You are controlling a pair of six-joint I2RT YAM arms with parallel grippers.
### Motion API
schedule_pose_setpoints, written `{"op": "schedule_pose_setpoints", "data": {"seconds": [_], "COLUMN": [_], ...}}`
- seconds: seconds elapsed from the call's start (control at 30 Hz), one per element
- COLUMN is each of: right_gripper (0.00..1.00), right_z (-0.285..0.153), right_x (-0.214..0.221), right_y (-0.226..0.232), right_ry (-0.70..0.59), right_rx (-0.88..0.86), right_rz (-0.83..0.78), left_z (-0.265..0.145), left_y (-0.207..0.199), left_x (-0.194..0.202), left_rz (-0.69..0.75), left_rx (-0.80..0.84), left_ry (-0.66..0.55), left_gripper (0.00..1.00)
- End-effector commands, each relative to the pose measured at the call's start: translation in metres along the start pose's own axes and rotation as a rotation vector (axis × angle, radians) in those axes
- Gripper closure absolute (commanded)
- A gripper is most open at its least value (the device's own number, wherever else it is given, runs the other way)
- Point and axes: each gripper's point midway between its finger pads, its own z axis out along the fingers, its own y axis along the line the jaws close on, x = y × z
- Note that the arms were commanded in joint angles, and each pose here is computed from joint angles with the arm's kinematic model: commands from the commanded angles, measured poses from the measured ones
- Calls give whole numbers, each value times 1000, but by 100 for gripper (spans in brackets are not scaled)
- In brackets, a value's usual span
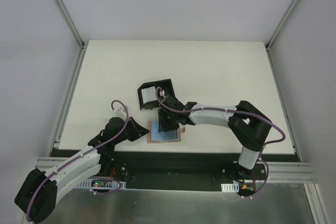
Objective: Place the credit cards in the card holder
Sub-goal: Insert the credit card into the card holder, then pick up the credit card from the storage box.
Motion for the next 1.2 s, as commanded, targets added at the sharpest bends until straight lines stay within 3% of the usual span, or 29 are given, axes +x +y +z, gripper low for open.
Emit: {"op": "schedule_pose_setpoints", "data": {"seconds": [0.0,0.43,0.73,1.17], "right_gripper": [62,54,50,47], "right_z": [4,-52,-83,-67], "right_x": [10,-48,-95,-165], "right_y": [-9,46,51,33], "right_ry": [36,-168,-289,-290], "right_rx": [33,-150,-171,-69], "right_rz": [2,-108,-106,-78], "left_z": [0,1,0,0], "left_y": [-3,28,32,30], "left_x": [5,6,2,-6], "left_rz": [18,-12,-54,-46], "left_rx": [35,-127,-148,-161], "left_ry": [19,18,-18,-46], "left_gripper": [100,100,100,100]}}
